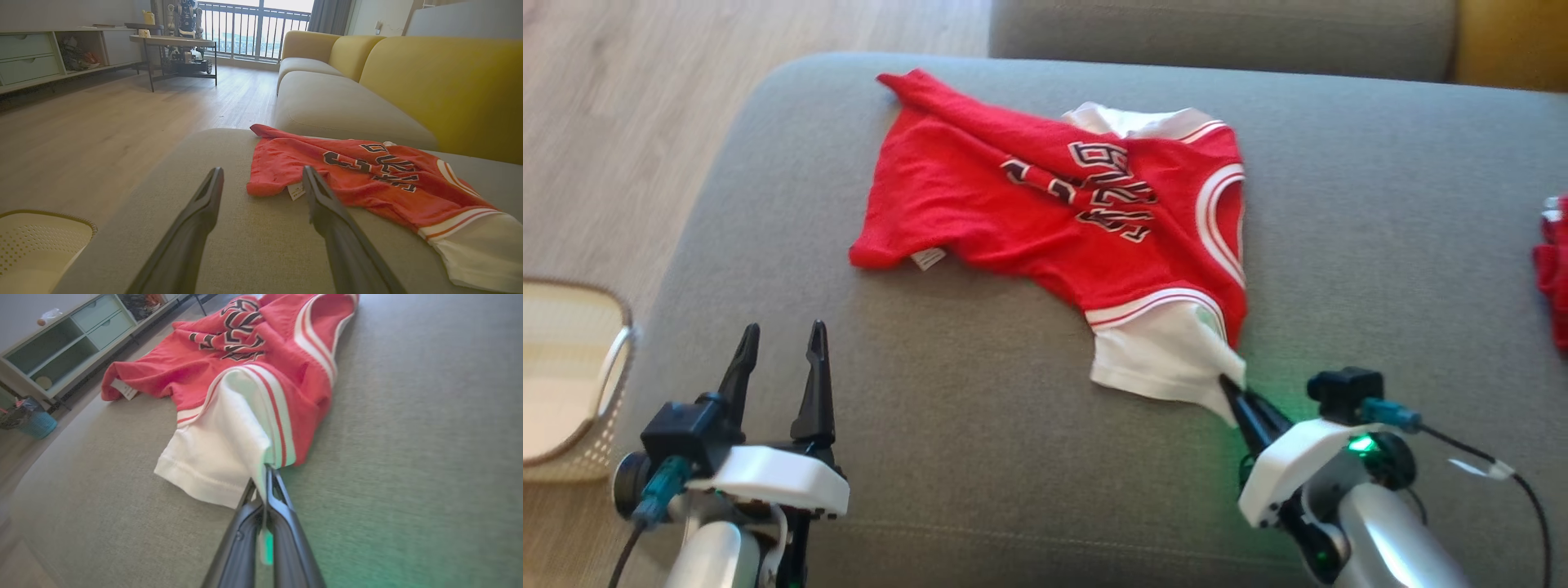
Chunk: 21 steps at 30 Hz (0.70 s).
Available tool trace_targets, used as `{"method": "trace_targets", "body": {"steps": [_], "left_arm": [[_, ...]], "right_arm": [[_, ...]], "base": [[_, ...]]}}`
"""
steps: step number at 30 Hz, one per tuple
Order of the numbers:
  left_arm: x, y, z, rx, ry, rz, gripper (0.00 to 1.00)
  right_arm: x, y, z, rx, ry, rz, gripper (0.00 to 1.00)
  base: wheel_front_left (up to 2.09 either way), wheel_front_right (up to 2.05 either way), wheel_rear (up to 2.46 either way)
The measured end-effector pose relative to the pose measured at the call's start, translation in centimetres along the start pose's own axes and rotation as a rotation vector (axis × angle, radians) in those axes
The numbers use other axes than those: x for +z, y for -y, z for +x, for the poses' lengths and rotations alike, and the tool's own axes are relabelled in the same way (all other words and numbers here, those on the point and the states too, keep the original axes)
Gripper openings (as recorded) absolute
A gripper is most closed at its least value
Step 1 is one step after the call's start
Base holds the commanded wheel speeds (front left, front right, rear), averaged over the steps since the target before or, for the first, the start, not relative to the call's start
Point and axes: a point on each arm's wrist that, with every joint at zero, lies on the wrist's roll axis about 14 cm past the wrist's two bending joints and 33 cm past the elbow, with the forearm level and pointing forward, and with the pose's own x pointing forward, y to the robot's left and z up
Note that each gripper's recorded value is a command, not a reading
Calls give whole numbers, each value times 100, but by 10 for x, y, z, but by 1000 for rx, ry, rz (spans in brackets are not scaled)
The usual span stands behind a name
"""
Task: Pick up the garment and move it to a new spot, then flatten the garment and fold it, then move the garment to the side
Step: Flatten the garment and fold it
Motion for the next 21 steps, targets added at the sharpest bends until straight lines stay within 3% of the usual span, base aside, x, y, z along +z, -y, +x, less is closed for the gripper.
{"method": "trace_targets", "body": {"steps": [9,21], "left_arm": [[5,24,3,-67,23,-20,100],[2,45,2,-126,18,-33,100]], "right_arm": [[47,47,-39,-156,135,-35,0],[61,99,-101,-353,85,-58,0]], "base": [[0,0,0],[0,0,0]]}}
